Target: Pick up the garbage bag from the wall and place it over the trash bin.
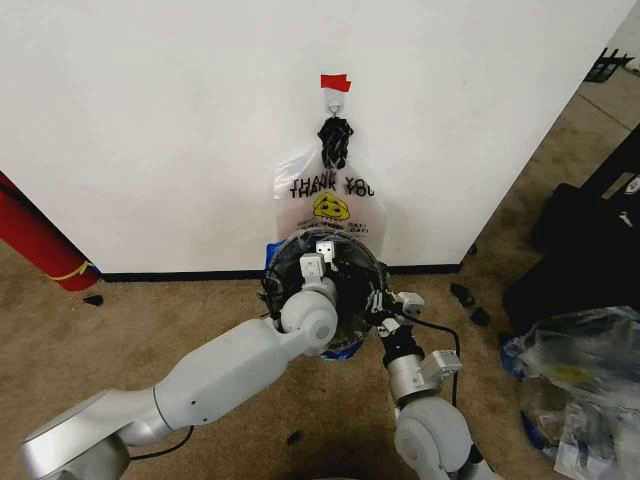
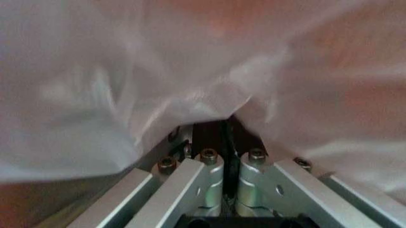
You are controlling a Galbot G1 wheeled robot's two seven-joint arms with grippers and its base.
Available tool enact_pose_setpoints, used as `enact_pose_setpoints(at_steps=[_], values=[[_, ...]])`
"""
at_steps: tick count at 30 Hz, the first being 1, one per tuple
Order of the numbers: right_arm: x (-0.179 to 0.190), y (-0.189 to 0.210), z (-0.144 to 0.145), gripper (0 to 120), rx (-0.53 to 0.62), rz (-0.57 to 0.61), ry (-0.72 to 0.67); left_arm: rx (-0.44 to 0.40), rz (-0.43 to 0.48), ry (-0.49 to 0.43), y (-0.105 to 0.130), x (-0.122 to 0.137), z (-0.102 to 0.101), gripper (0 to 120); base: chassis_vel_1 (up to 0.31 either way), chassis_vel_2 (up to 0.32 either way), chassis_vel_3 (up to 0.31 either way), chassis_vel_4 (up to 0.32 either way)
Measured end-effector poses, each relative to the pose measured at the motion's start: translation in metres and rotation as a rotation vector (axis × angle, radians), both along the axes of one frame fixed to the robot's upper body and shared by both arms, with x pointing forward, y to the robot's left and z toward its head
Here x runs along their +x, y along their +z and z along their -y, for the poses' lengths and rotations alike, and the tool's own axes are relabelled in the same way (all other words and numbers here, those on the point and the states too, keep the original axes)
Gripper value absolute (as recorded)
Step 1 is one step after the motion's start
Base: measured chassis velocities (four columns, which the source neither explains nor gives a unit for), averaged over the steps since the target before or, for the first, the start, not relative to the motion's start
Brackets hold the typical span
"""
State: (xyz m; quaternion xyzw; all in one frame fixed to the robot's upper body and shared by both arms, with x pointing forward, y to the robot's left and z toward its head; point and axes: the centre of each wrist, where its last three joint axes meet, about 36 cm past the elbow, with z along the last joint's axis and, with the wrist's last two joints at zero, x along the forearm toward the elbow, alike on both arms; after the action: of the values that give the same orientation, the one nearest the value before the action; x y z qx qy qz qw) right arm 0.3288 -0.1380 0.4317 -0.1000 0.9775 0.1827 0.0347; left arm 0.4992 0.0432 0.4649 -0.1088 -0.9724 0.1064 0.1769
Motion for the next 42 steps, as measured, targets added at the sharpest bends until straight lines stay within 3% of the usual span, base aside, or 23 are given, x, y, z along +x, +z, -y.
enact_pose_setpoints(at_steps=[3, 8, 11, 15, 19, 26, 33, 38, 40, 42], values=[[0.001, 0.000, 0.001, 0, 0.001, 0.001, 0.000, 0.001, -0.013, -0.009, -0.001, -0.004, 0.000, 0, 0.000, 0.000, 0.000, 0.000], [0.004, -0.005, 0.003, 0, 0.007, -0.021, -0.014, -0.003, 0.008, -0.078, 0.011, -0.032, -0.014, 0, 0.000, 0.000, 0.000, 0.000], [0.006, -0.009, 0.000, 0, 0.022, -0.037, -0.024, -0.030, 0.042, -0.166, 0.028, -0.061, -0.027, 0, 0.000, 0.000, 0.000, 0.000], [0.006, -0.011, 0.000, 0, 0.031, -0.049, -0.034, -0.055, 0.055, -0.204, 0.039, -0.074, -0.035, 0, 0.000, 0.000, 0.000, 0.000], [0.007, -0.010, 0.002, 0, 0.067, -0.076, -0.058, -0.092, 0.083, -0.249, 0.051, -0.095, -0.063, 1, 0.000, 0.000, 0.000, 0.000], [0.007, -0.007, 0.008, 0, 0.125, -0.110, -0.092, -0.140, 0.154, -0.271, 0.073, -0.133, -0.099, 26, 0.000, 0.000, 0.000, 0.000], [0.014, 0.005, 0.022, 0, 0.180, -0.101, -0.162, -0.115, 0.252, -0.245, 0.094, -0.150, -0.118, 50, 0.000, 0.000, 0.000, 0.000], [0.016, 0.010, 0.032, 0, 0.213, -0.117, -0.197, -0.127, 0.244, -0.196, 0.088, -0.157, -0.134, 66, 0.000, 0.000, 0.000, 0.000], [0.015, 0.013, 0.036, 0, 0.254, -0.149, -0.206, -0.145, 0.226, -0.190, 0.078, -0.167, -0.141, 79, 0.000, 0.000, 0.000, 0.000], [0.016, 0.014, 0.036, 0, 0.263, -0.156, -0.208, -0.148, 0.222, -0.190, 0.075, -0.169, -0.142, 80, 0.000, 0.000, 0.000, 0.000]])
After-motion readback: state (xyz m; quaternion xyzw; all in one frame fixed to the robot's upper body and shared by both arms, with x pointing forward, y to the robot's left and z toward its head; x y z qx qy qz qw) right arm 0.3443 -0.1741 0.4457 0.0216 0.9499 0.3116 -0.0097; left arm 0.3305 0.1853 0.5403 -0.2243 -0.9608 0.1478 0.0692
